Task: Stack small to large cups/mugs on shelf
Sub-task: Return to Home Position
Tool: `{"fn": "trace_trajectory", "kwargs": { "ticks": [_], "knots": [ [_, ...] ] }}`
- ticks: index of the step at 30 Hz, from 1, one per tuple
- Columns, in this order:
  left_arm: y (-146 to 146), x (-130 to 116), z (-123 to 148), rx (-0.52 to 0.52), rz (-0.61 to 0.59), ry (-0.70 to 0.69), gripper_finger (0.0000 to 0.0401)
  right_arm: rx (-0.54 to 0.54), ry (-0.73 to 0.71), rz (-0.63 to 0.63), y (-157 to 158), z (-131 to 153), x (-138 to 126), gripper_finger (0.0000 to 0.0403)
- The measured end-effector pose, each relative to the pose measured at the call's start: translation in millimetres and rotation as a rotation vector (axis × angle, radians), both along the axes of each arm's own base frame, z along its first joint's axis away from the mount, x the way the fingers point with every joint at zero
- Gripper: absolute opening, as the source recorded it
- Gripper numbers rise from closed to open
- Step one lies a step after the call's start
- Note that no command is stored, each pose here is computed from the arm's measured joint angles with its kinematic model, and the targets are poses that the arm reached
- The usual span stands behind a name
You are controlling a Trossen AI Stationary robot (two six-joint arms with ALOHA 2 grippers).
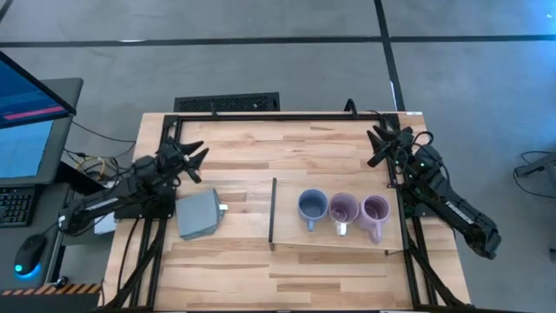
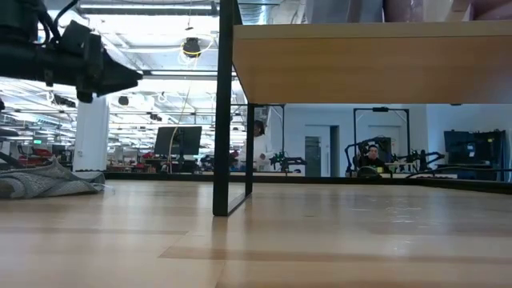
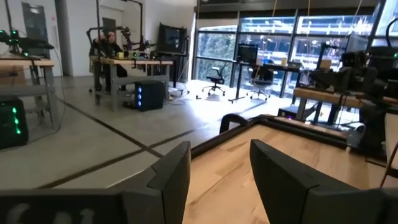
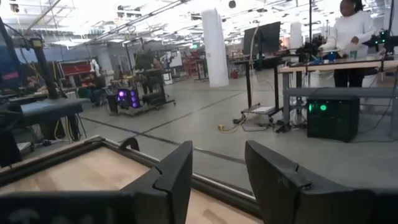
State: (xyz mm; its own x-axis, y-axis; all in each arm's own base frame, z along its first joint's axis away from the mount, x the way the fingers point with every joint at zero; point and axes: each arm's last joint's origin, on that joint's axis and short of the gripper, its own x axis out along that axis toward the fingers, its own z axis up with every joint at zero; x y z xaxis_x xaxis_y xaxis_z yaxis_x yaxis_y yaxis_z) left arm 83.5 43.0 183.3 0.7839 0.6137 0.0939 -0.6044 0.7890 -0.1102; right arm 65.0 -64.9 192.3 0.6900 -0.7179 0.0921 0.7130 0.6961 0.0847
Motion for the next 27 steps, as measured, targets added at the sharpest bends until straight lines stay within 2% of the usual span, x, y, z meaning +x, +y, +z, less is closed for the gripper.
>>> {"fn": "trace_trajectory", "kwargs": {
  "ticks": [9, 27],
  "knots": [
    [1, 2, -7, -0.02, -0.003, -0.022, 0.0158, 0.011, -0.042, 0.006, -4, -16, 4, 0.0171],
    [0, 3, -10, -0.002, -0.022, 0.025, 0.0158, 0.053, 0.008, 0.005, -4, -22, 4, 0.0171]
  ]
}}
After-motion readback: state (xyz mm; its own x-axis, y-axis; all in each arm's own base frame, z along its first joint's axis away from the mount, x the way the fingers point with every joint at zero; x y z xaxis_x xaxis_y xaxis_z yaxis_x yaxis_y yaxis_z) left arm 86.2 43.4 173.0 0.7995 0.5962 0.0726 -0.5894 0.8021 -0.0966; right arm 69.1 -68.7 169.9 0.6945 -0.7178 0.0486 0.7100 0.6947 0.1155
